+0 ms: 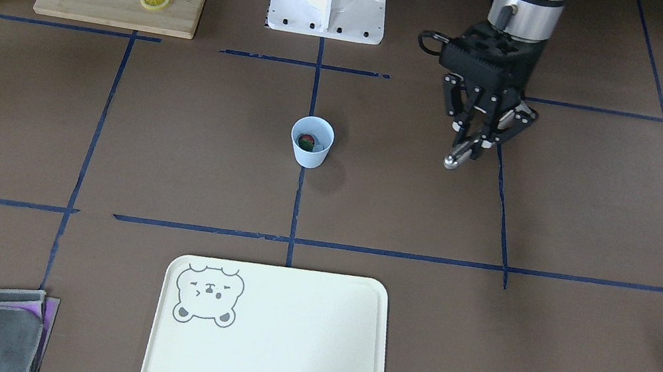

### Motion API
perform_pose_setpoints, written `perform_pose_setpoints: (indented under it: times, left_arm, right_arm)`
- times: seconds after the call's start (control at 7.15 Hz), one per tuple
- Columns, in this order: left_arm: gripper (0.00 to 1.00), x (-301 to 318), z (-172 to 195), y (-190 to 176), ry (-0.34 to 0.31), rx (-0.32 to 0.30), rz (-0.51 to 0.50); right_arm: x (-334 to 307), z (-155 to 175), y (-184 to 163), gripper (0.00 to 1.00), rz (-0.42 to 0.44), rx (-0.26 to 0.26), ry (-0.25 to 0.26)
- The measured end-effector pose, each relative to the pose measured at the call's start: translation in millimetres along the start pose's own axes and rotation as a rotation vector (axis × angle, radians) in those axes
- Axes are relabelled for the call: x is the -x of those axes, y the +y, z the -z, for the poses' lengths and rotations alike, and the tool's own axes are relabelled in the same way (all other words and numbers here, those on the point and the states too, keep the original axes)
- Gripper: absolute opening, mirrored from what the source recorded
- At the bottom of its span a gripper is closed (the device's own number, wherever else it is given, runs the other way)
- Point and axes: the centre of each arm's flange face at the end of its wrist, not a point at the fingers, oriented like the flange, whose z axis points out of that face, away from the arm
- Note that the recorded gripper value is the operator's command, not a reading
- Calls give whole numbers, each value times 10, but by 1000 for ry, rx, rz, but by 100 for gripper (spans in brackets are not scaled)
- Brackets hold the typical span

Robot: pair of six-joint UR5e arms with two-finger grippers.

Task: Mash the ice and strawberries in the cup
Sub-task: 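Carry the muddler back toward the table edge with the left gripper, then lower the muddler onto the table with the left gripper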

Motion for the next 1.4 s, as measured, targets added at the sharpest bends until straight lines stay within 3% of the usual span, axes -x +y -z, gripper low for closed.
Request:
perform_pose_setpoints:
  times: [0.14, 0.28, 0.42, 0.56, 0.7, 0.84, 0.98, 1.4]
  left_arm:
    - [0, 493, -46, 72, -21, 120, -59]
    - [0, 922, -73, 164, -26, 201, -107]
    - [2, 1305, -140, 279, -32, 260, -78]
    - [4, 1632, -266, 422, -45, 311, 46]
    - [3, 1883, -456, 642, -76, 360, 235]
    - [3, 2068, -678, 928, -109, 387, 408]
    - [2, 2205, -927, 1291, -109, 386, 497]
    - [2, 2514, -1645, 2287, -62, 336, 597]
  right_arm:
    - [-1, -6, -3, 100, -1, 1, -3]
    - [-1, -10, -4, 100, -1, 1, -6]
    - [-2, -13, -4, 100, -2, 1, -8]
    - [-2, -18, -5, 100, -2, 2, -9]
    - [-1, -20, -5, 100, -3, 2, -9]
    - [1, -21, -8, 100, -3, 2, -11]
    - [5, -21, -12, 100, -3, 2, -11]
    - [9, -24, -16, 100, -2, 3, -9]
